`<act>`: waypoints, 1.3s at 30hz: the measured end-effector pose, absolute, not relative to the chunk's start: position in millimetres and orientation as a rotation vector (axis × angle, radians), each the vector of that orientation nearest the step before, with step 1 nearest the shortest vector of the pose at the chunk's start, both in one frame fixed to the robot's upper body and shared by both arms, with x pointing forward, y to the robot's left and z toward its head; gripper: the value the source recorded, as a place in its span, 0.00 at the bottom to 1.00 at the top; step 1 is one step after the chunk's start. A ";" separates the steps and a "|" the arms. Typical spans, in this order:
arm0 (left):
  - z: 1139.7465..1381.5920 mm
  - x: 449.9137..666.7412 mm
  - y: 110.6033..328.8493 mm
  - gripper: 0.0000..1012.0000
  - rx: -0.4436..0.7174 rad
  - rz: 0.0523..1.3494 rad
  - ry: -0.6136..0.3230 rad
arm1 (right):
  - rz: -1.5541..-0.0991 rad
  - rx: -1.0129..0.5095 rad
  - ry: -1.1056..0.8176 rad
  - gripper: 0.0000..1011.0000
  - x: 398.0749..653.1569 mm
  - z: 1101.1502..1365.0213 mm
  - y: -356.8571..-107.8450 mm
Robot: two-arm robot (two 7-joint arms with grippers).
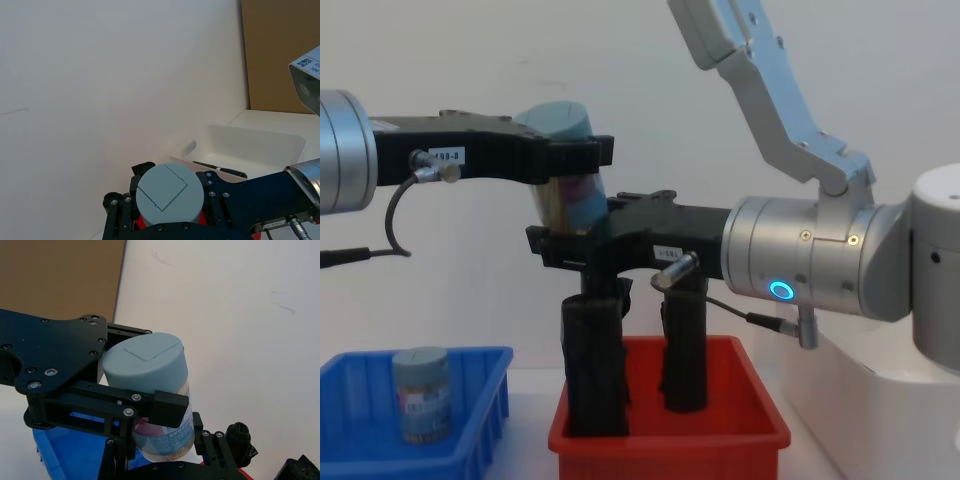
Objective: Pick the cotton swabs from the blue box and place them into the white box.
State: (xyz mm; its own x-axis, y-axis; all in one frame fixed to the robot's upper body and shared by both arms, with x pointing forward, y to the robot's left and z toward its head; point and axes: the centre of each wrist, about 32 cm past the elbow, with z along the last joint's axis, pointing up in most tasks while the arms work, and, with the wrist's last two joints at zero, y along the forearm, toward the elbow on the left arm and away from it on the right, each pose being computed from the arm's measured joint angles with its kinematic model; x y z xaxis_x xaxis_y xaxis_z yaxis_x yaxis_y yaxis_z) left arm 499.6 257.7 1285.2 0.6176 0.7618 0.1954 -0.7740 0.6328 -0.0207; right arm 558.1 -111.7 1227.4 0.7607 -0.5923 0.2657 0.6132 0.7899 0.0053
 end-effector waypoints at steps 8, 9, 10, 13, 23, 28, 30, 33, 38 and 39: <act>1285.0 499.4 257.7 0.80 0.069 0.884 -0.192 | -0.659 -0.083 -0.260 0.62 558.2 1227.5 -111.4; 1285.0 499.4 257.7 0.83 0.069 0.884 -0.192 | -0.659 -0.083 -0.260 0.62 558.3 1227.5 -111.4; 1285.0 499.4 257.8 0.87 0.069 0.884 -0.192 | -0.659 -0.083 -0.260 0.62 558.3 1227.5 -111.4; 1285.0 499.4 257.8 0.94 0.069 0.884 -0.192 | -0.658 -0.084 -0.260 0.62 558.3 1227.5 -111.4; 1285.0 499.5 257.8 0.99 0.069 0.885 -0.192 | -0.713 -0.103 -0.252 0.62 555.6 1221.9 -118.1; 1285.0 499.5 257.8 0.99 0.069 0.885 -0.192 | -0.761 -0.111 -0.246 0.62 553.2 1218.2 -123.6; 1285.0 499.5 257.8 0.99 0.069 0.885 -0.192 | -0.779 -0.115 -0.243 0.62 552.2 1216.8 -125.9; 1285.0 499.5 257.8 0.99 0.069 0.885 -0.192 | -0.828 -0.120 -0.236 0.62 549.7 1213.2 -131.9; 1285.0 499.5 257.8 0.99 0.069 0.885 -0.192 | -0.892 -0.120 -0.224 0.62 546.7 1209.2 -139.8; 1285.0 499.5 257.8 0.99 0.069 0.885 -0.192 | -0.903 -0.119 -0.221 0.62 546.1 1208.5 -141.2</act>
State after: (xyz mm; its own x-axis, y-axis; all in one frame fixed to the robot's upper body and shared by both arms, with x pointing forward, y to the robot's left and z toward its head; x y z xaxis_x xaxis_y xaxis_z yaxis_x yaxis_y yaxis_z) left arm 499.5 257.8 1285.0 0.6176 0.7618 0.1953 -0.7742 0.6326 -0.0194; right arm 546.1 -141.2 1208.5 0.5984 -0.7644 0.2402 0.7889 0.6145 -0.0098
